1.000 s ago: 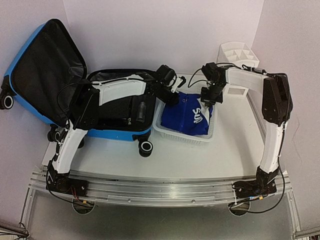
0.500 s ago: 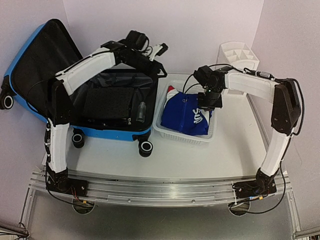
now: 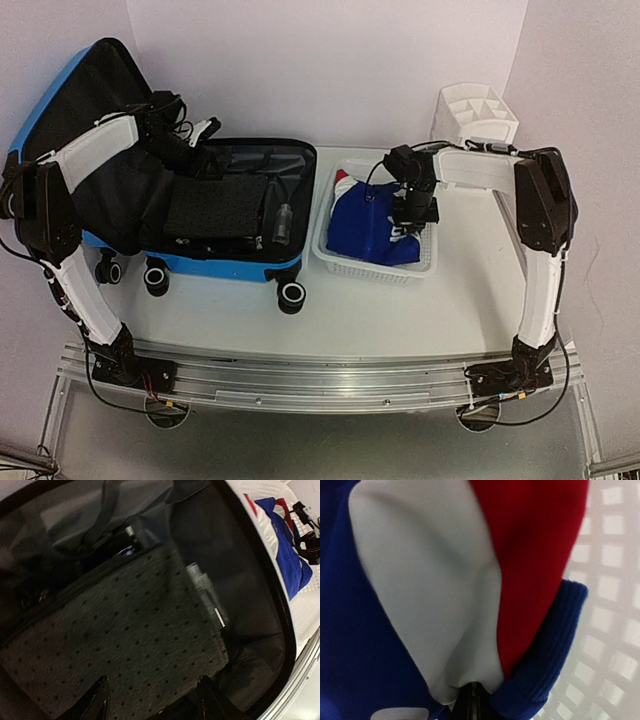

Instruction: Open, take out, and arrange the luggage

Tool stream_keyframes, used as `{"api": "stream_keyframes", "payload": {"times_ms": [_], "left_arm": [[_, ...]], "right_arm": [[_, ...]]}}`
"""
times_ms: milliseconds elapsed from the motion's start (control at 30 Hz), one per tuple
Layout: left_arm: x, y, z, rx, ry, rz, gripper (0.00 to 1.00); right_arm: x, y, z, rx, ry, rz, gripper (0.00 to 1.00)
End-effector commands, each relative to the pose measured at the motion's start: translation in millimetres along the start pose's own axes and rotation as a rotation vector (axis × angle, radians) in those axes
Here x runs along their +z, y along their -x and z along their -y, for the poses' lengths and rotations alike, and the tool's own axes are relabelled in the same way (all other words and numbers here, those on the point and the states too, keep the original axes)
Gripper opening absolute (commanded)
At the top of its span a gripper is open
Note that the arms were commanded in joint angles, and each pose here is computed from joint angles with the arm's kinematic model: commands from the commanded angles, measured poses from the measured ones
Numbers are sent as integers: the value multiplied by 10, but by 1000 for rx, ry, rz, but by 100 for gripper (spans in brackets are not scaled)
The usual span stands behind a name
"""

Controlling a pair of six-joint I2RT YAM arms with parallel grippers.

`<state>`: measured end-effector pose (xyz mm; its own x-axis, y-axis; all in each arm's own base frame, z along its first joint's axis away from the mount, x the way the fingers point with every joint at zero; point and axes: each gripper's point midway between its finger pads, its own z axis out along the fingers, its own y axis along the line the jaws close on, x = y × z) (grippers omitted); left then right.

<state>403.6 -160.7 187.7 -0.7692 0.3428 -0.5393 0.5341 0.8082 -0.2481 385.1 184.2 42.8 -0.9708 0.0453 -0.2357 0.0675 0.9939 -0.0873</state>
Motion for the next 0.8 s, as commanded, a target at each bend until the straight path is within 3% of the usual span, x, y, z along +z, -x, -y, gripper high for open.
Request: {"api": "stream_keyframes", "payload": {"times_ms": [0, 167, 333, 433, 600, 767], "left_arm": [[-397, 12, -140, -86, 39, 124, 58], [-347, -280, -397, -224, 95, 131, 58], [-396, -541, -638, -359, 161, 157, 60], [-396, -670, -717, -473, 161, 183, 62], [-343, -785, -778, -577, 129, 204, 68], [-192, -744, -809, -662, 77, 200, 71]], "right_arm": [[-134, 331, 140, -49, -4, 71, 0], [-278, 418, 145, -121, -4, 80, 0], [-878, 603, -99, -119, 95, 189, 6], [-1376, 691, -521, -110, 219, 291, 21], [-2008, 707, -1663, -110, 598, 392, 50], [-2189, 647, -2619, -107, 876, 365, 63]]}}
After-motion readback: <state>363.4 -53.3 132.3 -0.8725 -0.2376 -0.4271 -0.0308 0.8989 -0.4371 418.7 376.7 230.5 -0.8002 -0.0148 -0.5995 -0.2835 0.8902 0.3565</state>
